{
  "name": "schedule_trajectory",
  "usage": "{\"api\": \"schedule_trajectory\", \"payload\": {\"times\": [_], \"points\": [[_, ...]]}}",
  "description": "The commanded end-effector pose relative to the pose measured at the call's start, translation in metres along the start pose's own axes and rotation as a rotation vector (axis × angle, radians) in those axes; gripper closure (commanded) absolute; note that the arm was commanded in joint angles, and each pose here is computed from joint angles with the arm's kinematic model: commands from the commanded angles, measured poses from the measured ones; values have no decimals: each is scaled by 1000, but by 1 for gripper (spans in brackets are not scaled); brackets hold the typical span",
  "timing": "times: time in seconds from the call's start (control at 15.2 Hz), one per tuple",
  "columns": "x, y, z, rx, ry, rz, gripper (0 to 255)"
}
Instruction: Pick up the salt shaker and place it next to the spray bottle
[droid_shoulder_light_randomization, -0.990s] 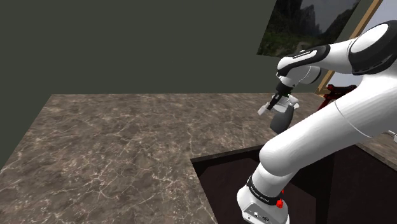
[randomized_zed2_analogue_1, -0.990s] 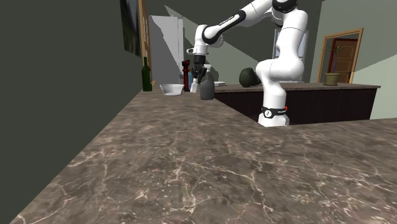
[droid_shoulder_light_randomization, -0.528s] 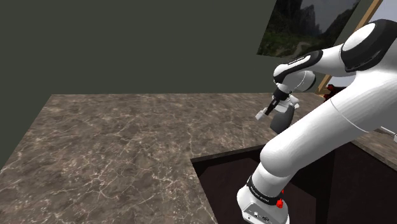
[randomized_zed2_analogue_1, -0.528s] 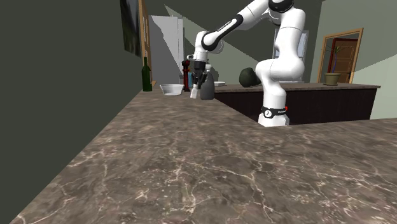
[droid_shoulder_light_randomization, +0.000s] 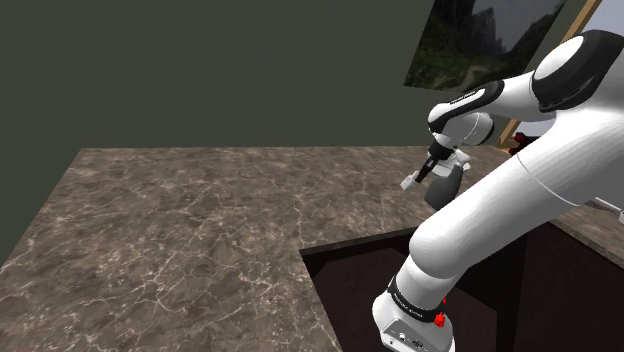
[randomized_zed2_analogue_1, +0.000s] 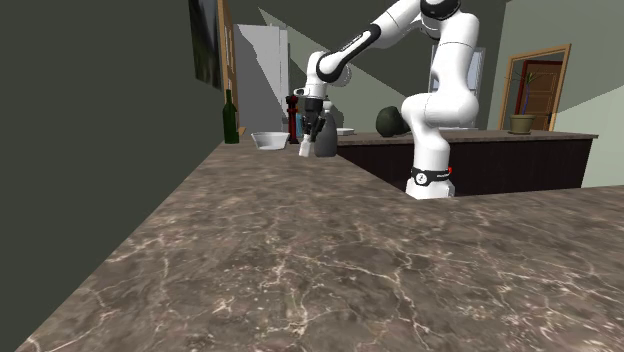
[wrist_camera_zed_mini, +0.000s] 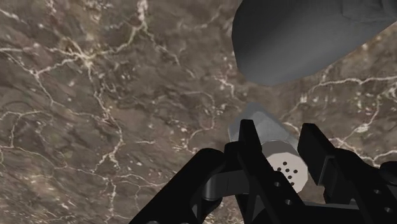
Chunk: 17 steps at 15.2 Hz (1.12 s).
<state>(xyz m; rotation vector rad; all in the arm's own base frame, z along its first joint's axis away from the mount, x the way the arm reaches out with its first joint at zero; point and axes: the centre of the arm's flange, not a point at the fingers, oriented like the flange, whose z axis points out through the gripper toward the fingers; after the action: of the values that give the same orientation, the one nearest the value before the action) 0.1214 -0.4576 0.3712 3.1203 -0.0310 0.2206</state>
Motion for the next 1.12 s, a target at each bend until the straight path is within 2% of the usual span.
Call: {"api": "schedule_trajectory", "payload": {"times": [0.0,0.33,0.59,1.06], "points": [[0,0,0,0,0,0,0],[0,0,0,0,0,0,0],[0,0,-50,0,0,0,0],[0,0,-50,0,0,0,0]]}}
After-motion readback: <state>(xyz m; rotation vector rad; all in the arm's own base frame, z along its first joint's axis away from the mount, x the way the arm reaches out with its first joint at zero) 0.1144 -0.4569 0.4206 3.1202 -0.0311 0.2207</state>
